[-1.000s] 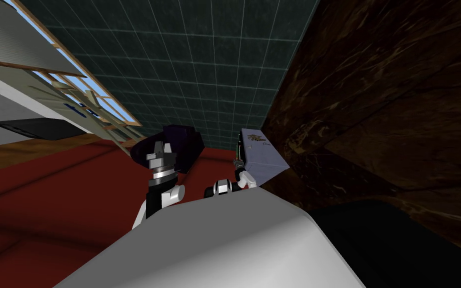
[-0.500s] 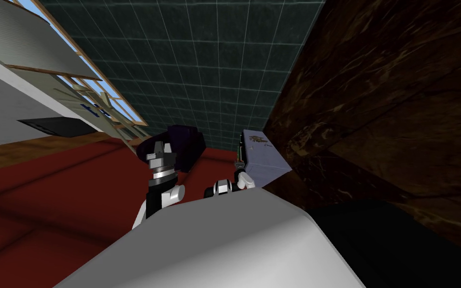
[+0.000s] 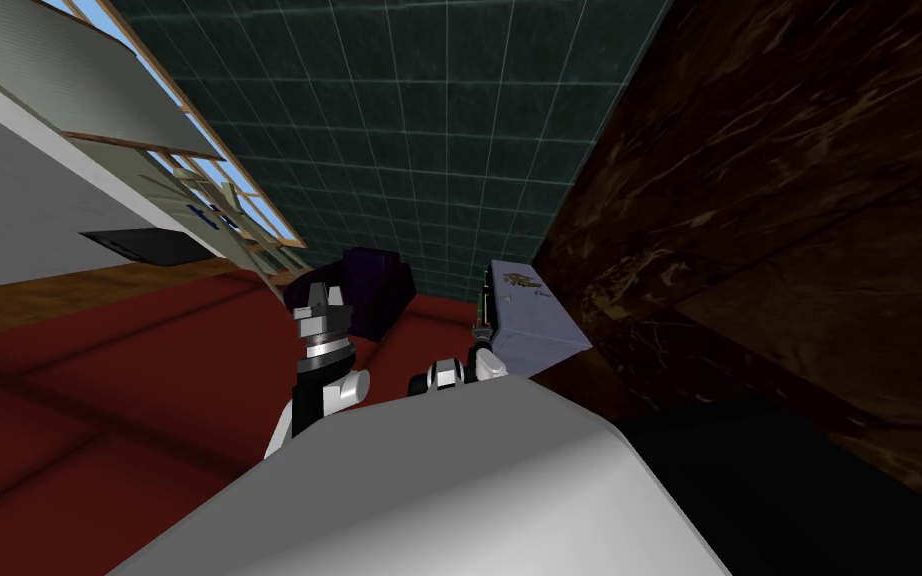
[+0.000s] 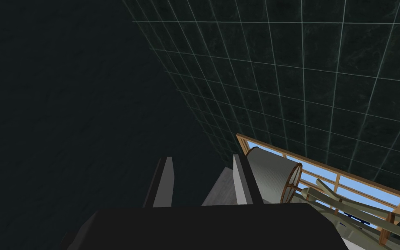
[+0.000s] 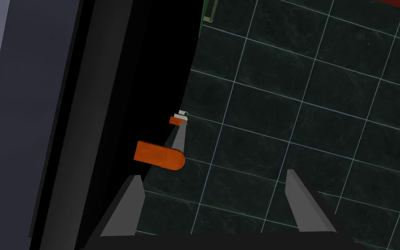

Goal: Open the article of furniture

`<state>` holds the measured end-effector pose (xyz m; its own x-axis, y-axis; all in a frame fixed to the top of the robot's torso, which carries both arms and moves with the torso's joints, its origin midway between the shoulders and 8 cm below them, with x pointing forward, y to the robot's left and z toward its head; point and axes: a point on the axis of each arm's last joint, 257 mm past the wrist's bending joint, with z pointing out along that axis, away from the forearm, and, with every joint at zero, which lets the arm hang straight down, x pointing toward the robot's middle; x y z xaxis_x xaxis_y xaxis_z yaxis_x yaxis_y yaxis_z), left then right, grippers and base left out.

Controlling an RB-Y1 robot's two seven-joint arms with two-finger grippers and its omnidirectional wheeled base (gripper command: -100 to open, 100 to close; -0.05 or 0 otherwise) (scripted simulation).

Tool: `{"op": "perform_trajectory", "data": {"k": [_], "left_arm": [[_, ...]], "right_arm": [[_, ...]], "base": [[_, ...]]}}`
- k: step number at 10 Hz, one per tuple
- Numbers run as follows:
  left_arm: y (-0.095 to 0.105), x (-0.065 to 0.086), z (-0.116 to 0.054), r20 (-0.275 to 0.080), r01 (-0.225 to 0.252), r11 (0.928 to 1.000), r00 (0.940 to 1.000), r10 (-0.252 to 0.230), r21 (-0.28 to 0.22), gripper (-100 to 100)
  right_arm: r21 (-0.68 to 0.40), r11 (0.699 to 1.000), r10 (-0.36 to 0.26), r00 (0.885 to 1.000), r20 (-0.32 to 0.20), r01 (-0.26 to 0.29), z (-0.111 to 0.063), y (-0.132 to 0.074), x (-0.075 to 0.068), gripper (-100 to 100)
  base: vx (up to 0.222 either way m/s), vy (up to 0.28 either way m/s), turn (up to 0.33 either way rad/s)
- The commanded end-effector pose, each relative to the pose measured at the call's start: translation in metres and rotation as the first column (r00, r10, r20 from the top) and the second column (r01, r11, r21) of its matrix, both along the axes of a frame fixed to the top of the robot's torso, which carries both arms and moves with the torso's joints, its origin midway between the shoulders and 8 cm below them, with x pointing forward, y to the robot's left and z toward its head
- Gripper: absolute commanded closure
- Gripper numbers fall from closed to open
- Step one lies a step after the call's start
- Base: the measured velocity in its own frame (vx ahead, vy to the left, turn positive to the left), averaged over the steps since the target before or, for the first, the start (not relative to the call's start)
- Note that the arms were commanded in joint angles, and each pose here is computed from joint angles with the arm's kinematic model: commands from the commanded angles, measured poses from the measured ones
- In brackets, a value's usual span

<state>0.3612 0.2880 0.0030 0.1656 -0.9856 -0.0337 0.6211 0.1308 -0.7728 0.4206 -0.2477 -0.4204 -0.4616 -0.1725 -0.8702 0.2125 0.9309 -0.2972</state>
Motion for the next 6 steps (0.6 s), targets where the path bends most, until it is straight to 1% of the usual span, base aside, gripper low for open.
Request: {"op": "perform_trajectory", "data": {"k": [1, 2, 3, 4, 5, 6], "left_arm": [[0.000, 0.000, 0.000, 0.000, 0.000, 1.0000, 1.0000, 0.000, 0.000, 0], [0.000, 0.000, 0.000, 0.000, 0.000, 1.0000, 1.0000, 0.000, 0.000, 0], [0.000, 0.000, 0.000, 0.000, 0.000, 1.0000, 1.0000, 0.000, 0.000, 0], [0.000, 0.000, 0.000, 0.000, 0.000, 1.0000, 1.0000, 0.000, 0.000, 0], [0.000, 0.000, 0.000, 0.000, 0.000, 1.0000, 1.0000, 0.000, 0.000, 0], [0.000, 0.000, 0.000, 0.000, 0.000, 1.0000, 1.0000, 0.000, 0.000, 0]], "right_arm": [[-0.125, 0.992, -0.033, 0.999, -0.031, 0.029, -0.011, -0.027, -0.014, -100], [-0.152, 0.987, -0.052, 0.998, -0.043, 0.045, -0.015, -0.036, -0.019, -100], [-0.228, 0.973, -0.051, 0.997, -0.056, 0.037, -0.018, -0.042, -0.026, -100], [-0.263, 0.964, -0.066, 0.996, -0.063, 0.047, -0.021, -0.051, -0.032, -100], [-0.264, 0.963, -0.066, 0.996, -0.064, 0.047, -0.021, -0.051, -0.032, -100], [-0.355, 0.934, -0.069, 0.995, -0.069, 0.040, -0.021, -0.060, -0.040, -100]], "base": [[0.111, 0.008, 0.185], [0.062, -0.021, 0.080], [0.032, -0.010, 0.133], [0.040, 0.006, 0.081], [0.017, 0.011, 0.004], [0.064, 0.005, 0.116]]}}
